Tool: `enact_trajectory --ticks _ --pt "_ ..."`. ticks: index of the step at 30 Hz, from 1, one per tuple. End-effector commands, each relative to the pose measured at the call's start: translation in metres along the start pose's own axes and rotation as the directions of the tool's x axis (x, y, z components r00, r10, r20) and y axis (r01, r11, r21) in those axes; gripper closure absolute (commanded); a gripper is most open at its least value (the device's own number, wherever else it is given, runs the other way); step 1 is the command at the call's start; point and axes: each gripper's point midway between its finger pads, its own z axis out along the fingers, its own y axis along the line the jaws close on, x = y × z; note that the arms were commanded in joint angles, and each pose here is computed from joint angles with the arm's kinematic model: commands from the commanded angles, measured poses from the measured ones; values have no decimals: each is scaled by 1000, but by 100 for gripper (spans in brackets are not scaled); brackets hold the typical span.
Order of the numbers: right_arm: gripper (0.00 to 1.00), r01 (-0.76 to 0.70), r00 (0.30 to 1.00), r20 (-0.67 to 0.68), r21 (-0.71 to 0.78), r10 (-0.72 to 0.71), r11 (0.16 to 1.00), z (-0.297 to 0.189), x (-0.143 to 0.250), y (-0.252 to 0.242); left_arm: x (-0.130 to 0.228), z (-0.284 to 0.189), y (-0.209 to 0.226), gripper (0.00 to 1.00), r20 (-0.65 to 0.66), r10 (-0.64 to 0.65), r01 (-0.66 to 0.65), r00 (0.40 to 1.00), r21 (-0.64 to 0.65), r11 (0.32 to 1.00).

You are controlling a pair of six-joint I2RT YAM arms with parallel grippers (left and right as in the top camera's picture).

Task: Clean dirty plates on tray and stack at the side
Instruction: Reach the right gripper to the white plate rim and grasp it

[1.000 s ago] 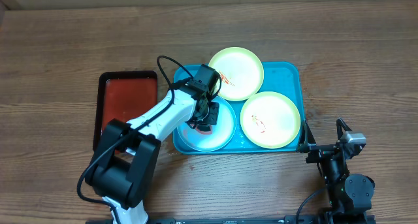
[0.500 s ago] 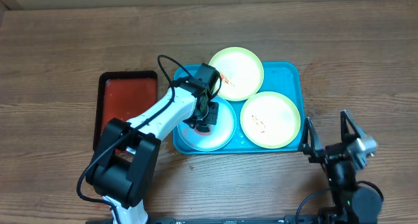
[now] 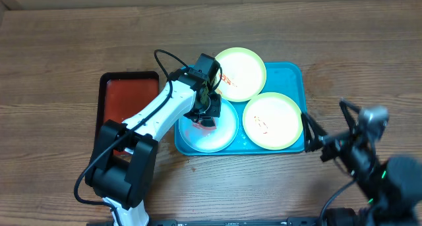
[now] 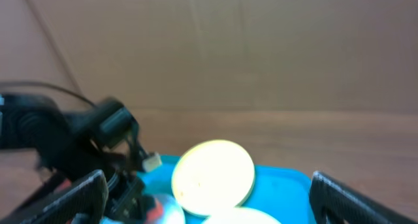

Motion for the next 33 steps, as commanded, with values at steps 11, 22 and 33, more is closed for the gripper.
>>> enact_trajectory --ticks 11,22,33 --pt "0 -284 916 -392 -474 89 833 109 9 53 -9 -8 2 96 33 -89 89 995 -13 996" --pt "21 -125 629 -768 54 121 991 171 137 2 -10 -9 14 96 30 -143 143 989 -24 989" --pt "43 -37 500 -859 -150 -112 988 200 223 30 -7 -8 15 96 18 -162 162 987 -31 986"
